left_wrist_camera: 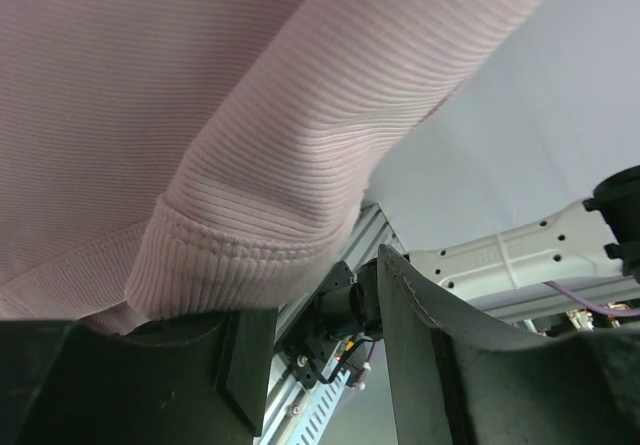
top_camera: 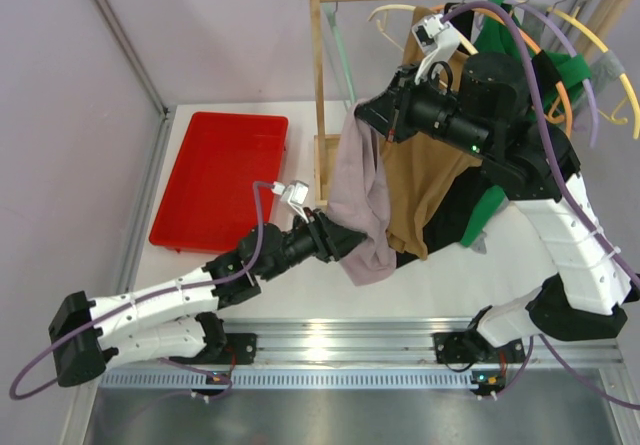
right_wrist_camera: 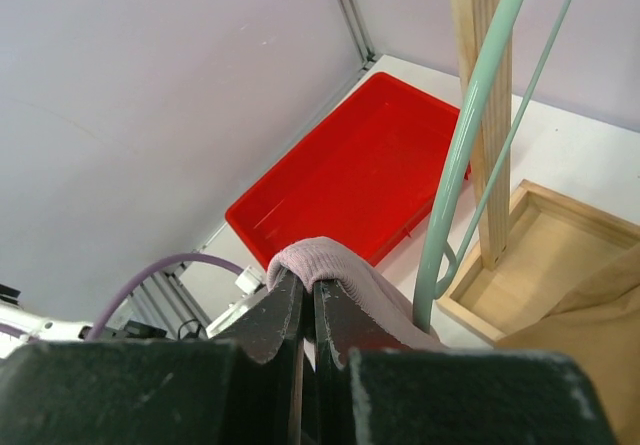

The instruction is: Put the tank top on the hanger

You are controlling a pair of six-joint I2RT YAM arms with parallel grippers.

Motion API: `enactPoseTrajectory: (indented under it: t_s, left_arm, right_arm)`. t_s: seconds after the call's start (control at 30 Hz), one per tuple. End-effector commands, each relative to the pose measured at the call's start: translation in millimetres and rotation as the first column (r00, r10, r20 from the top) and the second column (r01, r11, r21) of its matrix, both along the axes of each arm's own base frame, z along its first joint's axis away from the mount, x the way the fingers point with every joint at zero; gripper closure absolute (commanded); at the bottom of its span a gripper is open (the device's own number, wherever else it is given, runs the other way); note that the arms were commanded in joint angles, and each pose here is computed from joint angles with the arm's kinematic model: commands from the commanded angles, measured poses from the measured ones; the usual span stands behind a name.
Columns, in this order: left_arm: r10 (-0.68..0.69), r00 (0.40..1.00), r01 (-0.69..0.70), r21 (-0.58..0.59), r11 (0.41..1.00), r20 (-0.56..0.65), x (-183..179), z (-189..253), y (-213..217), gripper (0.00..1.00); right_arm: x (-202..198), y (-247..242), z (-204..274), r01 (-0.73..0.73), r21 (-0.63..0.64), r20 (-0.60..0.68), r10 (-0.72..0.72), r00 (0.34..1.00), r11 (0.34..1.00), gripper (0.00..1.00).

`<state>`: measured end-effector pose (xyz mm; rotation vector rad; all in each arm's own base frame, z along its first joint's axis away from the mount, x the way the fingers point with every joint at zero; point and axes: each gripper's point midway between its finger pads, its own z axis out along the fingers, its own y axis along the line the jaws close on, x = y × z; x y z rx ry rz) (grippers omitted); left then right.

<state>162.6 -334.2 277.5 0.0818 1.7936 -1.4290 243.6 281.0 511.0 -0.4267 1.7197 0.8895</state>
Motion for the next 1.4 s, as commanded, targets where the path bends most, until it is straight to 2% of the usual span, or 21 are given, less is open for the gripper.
enactPoseTrajectory:
  t_s: [0.0,0.2,0.4,0.57,0.6,0.67,0.73,0.8,0.83,0.87,1.03,1.07,1.17,1.37]
  left_arm:
    - [0.047,0.998,-0.044,-0.1,0.994,0.031,6.4,25.1,-4.5,0.52]
    - [0.137,0.987,-0.127,-0.124,0.984,0.081,9.2,36.1,3.8,0.53]
    - [0.172,0.978,-0.155,-0.14,0.978,0.116,13.9,48.7,8.2,0.58]
    - [0.179,0.974,-0.162,-0.121,0.979,0.141,13.3,60.6,13.6,0.84]
    - [0.18,0.971,-0.161,-0.129,0.979,0.155,10.6,69.3,19.5,0.92]
    - [0.182,0.965,-0.156,-0.143,0.977,0.19,6.3,92.9,28.6,1.0]
    - [0.179,0.961,-0.155,-0.126,0.98,0.21,-0.3,107.8,43.4,1.0]
    - [0.192,0.944,-0.154,-0.153,0.976,0.269,-8.2,148.0,62.8,1.0]
    - [0.188,0.944,-0.164,-0.109,0.98,0.27,-9.1,146.1,68.4,1.0]
    - [0.207,0.936,-0.171,-0.145,0.975,0.285,-13.0,173.3,80.7,1.0]
    - [0.283,0.892,-0.251,-0.134,0.959,0.352,-15.7,220.0,122.5,1.0]
    - [0.302,0.879,-0.26,-0.161,0.952,0.369,-17.9,239.9,132.1,1.0]
    - [0.351,0.827,-0.317,-0.153,0.936,0.44,-13.0,269.5,145.6,1.0]
    - [0.364,0.772,-0.348,-0.133,0.928,0.52,-7.0,311.7,143.7,1.0]
  right_arm:
    - [-8.5,-14.1,30.4,0.011,0.07,0.056,-0.015,0.998,0.998,1.0]
    - [-11.9,-16.0,26.5,0.007,0.07,0.046,-0.011,0.999,0.997,1.0]
    - [-16.1,-20.1,18.9,0.01,0.069,0.034,-0.012,0.999,0.998,1.0]
    - [-21.0,-27.0,15.3,0.018,0.059,0.029,-0.02,0.999,0.998,1.0]
    - [-21.4,-29.8,15.8,0.025,0.057,0.032,-0.027,0.999,0.998,1.0]
    - [-25.4,-35.9,14.2,0.032,0.044,0.033,-0.034,0.999,0.999,1.0]
    - [-25.0,-40.2,9.3,0.046,0.024,0.025,-0.046,0.999,0.999,1.0]
    - [-28.2,-50.2,4.4,0.065,0.001,0.021,-0.065,0.998,0.998,1.0]
    - [-26.2,-54.1,1.2,0.078,-0.008,0.017,-0.078,0.997,0.997,1.0]
    - [-27.4,-59.3,-1.4,0.087,-0.014,0.014,-0.087,0.996,0.996,1.0]
    - [-24.2,-74.9,-8.2,0.105,-0.031,-0.017,-0.106,0.994,0.994,1.0]
    - [-22.9,-75.0,-7.7,0.101,-0.03,-0.02,-0.102,0.995,0.994,1.0]
    - [-17.0,-74.1,-2.4,0.081,-0.016,-0.025,-0.081,0.996,0.997,1.0]
    - [-10.1,-79.2,29.7,0.045,0.04,0.015,-0.046,0.999,0.998,1.0]
